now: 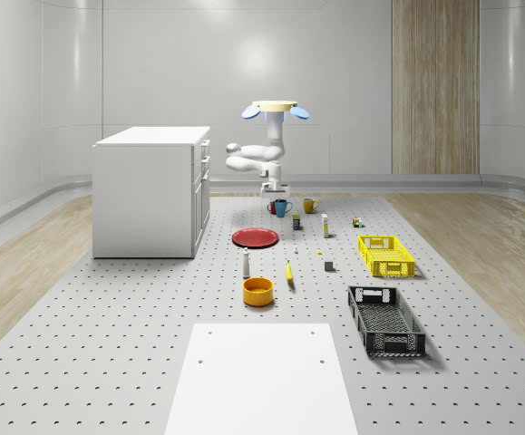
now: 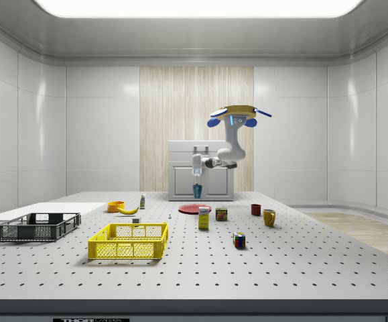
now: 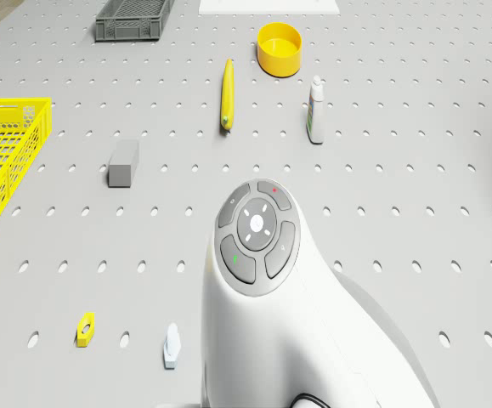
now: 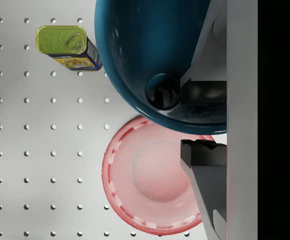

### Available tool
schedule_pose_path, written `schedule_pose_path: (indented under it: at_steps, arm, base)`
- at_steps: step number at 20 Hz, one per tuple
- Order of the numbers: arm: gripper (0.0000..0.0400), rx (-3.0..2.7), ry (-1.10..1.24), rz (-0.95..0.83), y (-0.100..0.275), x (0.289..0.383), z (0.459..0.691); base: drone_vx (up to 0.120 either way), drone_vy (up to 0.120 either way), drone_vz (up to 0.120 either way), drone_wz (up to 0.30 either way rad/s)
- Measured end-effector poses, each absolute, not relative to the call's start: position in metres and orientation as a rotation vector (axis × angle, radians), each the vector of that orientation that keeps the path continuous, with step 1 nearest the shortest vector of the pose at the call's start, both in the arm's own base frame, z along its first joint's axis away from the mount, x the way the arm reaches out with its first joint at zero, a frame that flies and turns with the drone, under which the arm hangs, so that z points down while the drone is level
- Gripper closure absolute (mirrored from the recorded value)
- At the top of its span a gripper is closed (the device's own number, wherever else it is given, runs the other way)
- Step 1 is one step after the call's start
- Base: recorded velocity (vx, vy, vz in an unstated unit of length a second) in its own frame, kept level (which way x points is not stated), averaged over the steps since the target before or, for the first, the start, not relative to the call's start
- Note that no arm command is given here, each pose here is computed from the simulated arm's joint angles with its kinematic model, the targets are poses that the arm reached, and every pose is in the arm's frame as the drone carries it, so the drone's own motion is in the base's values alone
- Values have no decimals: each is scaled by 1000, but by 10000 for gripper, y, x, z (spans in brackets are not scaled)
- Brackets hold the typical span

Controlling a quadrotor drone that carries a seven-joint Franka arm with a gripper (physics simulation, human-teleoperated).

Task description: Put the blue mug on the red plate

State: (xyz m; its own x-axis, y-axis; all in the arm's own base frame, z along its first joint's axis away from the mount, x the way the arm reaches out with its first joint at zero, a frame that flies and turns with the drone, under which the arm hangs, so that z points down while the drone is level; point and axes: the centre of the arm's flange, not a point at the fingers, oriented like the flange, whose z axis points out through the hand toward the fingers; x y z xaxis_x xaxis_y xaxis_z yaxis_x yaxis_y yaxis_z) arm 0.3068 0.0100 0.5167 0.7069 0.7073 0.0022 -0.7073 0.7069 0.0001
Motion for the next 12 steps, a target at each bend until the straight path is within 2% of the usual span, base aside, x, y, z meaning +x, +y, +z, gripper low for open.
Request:
schedule_pose_path:
  at_steps: [9, 12]
  arm:
    - [300, 1, -2, 786, 100, 3068, 5167]
    - [300, 1, -2, 786, 132, 3068, 5167]
  base:
    - [0, -120, 0, 0]
    - [0, -27, 0, 0]
